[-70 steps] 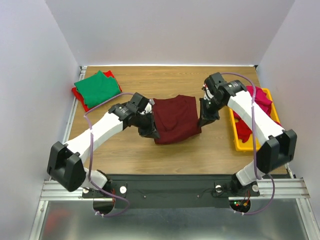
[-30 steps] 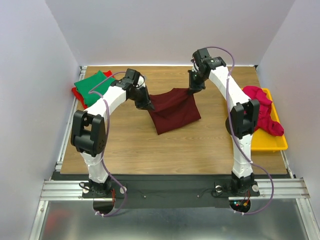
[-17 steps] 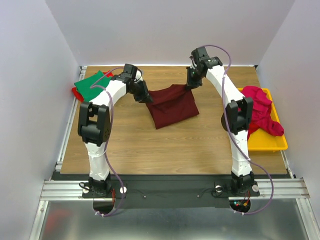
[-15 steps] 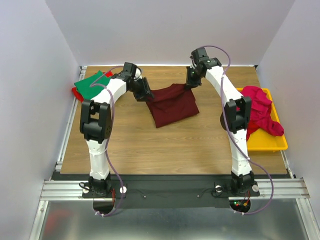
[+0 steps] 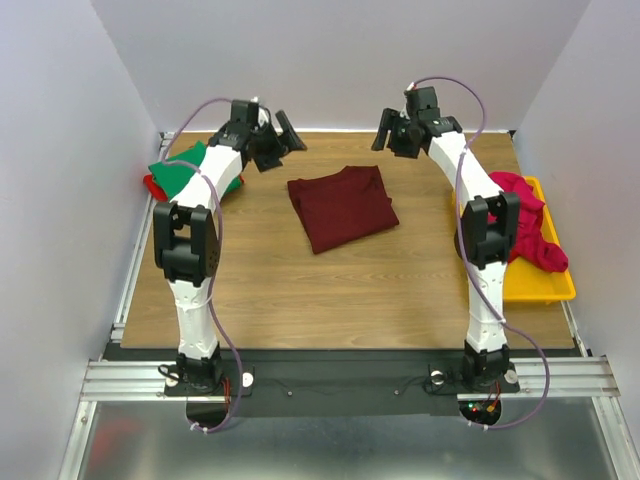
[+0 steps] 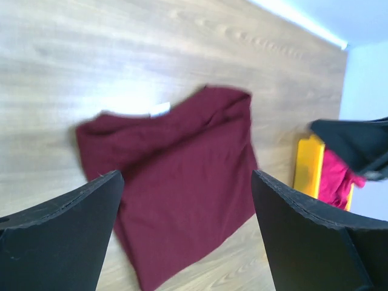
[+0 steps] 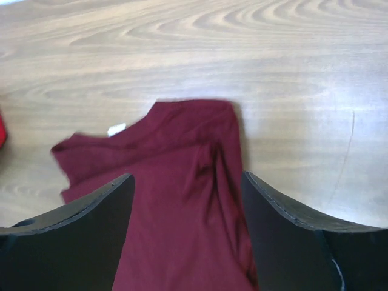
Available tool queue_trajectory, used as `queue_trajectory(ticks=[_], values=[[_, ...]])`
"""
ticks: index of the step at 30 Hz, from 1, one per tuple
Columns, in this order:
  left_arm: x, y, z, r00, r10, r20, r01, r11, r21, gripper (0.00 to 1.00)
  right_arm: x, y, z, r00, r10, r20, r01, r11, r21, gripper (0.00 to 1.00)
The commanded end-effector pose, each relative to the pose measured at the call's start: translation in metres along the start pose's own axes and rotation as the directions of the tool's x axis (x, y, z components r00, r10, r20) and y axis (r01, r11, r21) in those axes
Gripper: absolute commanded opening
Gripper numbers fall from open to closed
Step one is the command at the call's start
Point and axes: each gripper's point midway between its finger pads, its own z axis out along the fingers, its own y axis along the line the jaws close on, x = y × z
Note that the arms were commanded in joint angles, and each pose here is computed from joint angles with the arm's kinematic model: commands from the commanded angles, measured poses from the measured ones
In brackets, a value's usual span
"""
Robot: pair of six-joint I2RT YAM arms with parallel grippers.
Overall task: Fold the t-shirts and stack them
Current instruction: Fold the tshirt, then neatly place the folded tshirt to the corner
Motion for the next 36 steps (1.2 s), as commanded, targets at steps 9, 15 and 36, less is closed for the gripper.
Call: queue_trajectory(ticks=[9, 15, 36], values=[[0.094, 0.048, -0.018, 0.991, 0.000, -0.132, -0.009, 0.998, -0.068, 0.97, 0.043, 0.027, -0.045, 0.992, -0.110, -0.064, 0.098, 0.981, -0.168, 0.68], [0.117, 0.051, -0.025, 0.988, 0.001, -0.151, -0.010, 0.999, -0.054, 0.97, 0.074, 0.037, -0.038, 0.983, -0.130, -0.126, 0.101, 0.971, -0.216, 0.67], [0.154, 0.063, -0.016, 0.984, -0.046, -0.171, 0.046, 0.999, -0.002, 0.99, 0.167, -0.028, 0.010, 0.937, -0.098, -0.334, 0.096, 0.995, -0.021, 0.56]])
